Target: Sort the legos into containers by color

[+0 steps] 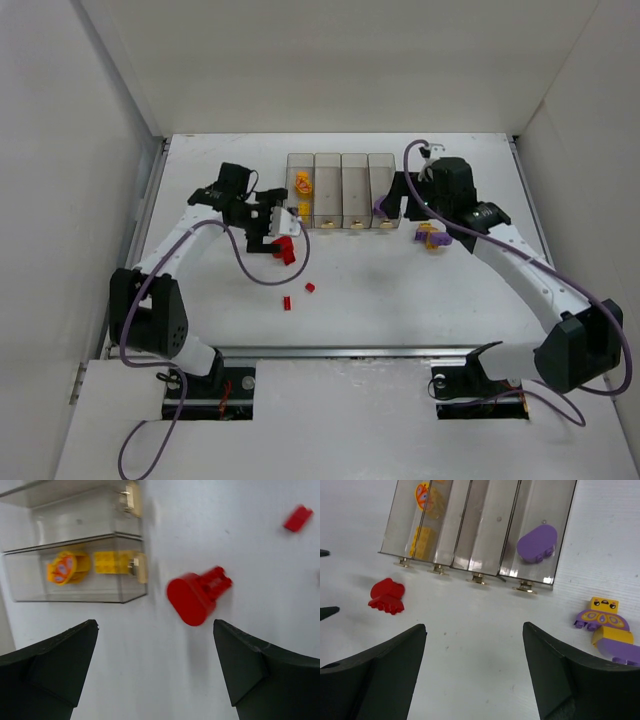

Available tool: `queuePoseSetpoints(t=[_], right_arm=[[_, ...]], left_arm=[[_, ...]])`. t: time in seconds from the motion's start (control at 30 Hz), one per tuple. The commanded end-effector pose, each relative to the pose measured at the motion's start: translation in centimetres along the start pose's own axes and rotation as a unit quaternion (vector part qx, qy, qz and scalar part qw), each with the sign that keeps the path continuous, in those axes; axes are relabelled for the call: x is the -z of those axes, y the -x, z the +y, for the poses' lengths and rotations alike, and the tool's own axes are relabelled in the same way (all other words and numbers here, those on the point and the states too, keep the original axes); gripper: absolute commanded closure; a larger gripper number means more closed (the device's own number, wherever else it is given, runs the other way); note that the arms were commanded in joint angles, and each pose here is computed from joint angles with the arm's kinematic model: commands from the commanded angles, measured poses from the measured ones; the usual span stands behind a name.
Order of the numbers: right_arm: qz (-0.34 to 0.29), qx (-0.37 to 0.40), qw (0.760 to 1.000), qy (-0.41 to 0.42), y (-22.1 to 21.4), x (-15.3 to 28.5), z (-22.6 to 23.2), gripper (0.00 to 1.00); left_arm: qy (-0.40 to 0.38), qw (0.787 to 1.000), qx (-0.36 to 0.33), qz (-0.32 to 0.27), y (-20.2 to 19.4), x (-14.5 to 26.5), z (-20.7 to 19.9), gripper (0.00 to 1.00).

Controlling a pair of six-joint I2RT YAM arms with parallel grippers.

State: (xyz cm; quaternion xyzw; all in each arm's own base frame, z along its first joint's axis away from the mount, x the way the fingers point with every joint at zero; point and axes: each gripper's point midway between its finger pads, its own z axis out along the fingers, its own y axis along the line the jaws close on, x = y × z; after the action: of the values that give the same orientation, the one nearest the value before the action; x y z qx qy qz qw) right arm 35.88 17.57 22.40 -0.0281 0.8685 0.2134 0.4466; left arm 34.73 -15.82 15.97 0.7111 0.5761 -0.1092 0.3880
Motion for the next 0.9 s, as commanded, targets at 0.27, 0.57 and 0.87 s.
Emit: queuePoseSetpoints(t=[0.27, 0.57, 0.87], right_arm=[[0.011, 0.013, 0.999, 0.031, -1.8, 1.4, 2.5, 0.17], [0.014, 0.015, 1.000, 0.022, -3.3, 2.1, 1.9, 0.17], [0.020, 0.019, 0.999, 0.020, -3.7, 1.4, 1.6, 0.17]], left_arm=[[-0.256, 0.874, -0.404, 0.084, -3.4, -2.6, -7.2, 0.06], [-0.308, 0.834, -0.446, 0.105, -3.8, -5.9, -7.0, 0.13], [-0.325, 0.807, -0.473, 0.137, -5.8, -7.1, -6.7, 0.36]])
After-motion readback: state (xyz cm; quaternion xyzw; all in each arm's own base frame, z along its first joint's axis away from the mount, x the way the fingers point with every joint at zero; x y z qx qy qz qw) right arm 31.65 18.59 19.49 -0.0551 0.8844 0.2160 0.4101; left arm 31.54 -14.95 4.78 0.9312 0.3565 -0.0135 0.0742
